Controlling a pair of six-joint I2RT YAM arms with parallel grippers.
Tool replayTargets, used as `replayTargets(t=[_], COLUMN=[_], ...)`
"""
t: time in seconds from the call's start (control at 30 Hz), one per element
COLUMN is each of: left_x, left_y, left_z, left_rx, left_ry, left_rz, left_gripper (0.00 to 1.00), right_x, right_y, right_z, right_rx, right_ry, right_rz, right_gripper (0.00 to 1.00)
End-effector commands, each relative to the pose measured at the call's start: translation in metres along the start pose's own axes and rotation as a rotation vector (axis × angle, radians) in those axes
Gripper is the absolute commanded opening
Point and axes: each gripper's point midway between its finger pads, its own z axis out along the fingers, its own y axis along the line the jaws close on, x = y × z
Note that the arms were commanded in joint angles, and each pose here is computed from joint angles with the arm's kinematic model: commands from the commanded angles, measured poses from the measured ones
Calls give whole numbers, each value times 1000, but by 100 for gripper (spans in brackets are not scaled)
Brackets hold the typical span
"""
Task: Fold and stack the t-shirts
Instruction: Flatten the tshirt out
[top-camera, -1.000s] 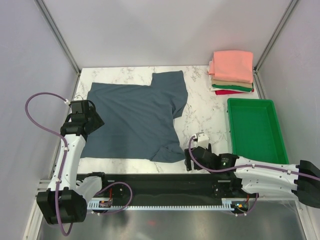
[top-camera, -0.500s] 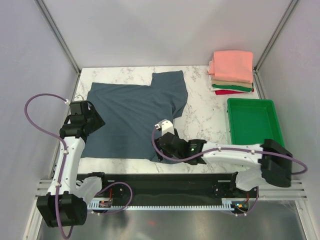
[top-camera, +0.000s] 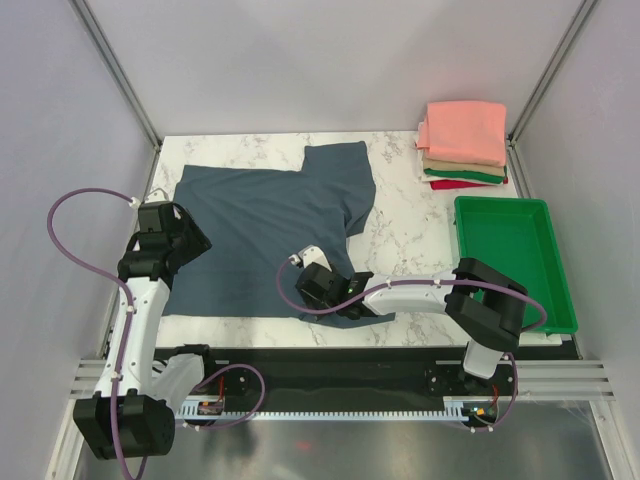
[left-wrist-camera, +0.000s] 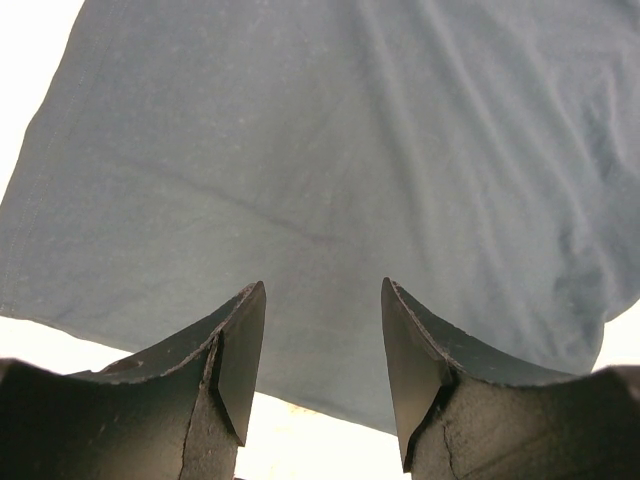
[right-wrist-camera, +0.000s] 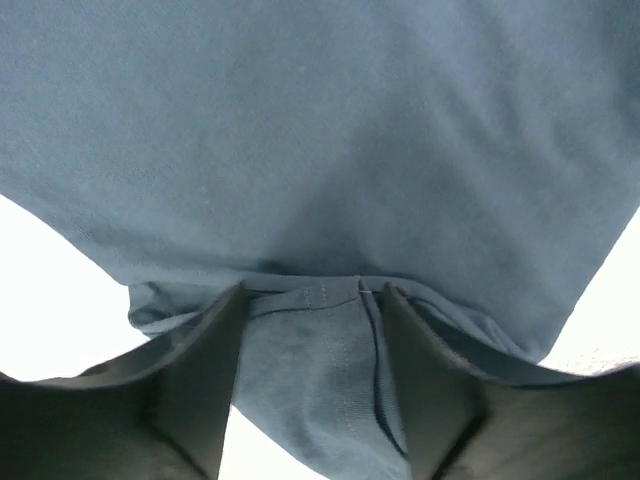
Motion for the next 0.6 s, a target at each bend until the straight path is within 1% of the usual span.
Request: replayTargets(t=[0.0, 0.03, 0.07, 0.13, 0.17, 0.23, 0.27, 0.37, 0.5, 0.57], left_x=[-9, -9, -9, -9, -8, -9, -9, -9, -8, -8], left_y=[-7, -7, -7, -8, -8, -8, -9, -7, -6, -5], left_z=[-3, -3, -3, -3, -3, -2, -3, -2, -2, -2], left_rx=[42, 42, 42, 46, 46, 49, 50, 41, 36, 31], left_ry=[-39, -39, -39, -39, -37, -38, -39, -39, -40, -43], left_rz=[-3, -2, -3, -1, -1, -1, 0, -2, -4, -6], left_gripper=[57, 57, 57, 57, 57, 57, 57, 57, 57, 57], right_x=[-16, -13, -12, -9, -5, -4, -4, -7, -16, -24], right_y=[6, 7, 7, 6, 5, 5, 6, 3, -7, -11], right_z=[2, 3, 3, 3, 4, 3, 2, -5, -24, -38], right_rx=[-15, -16, -18, -19, -17, -22, -26, -22, 11, 10], right_ry=[-43, -35, -33, -31, -26, -27, -25, -34, -57, -84], right_rz=[5, 4, 8, 17, 18, 24, 24, 31, 45, 60], right_gripper=[61, 57, 49, 43, 34, 29, 23, 12, 7, 8])
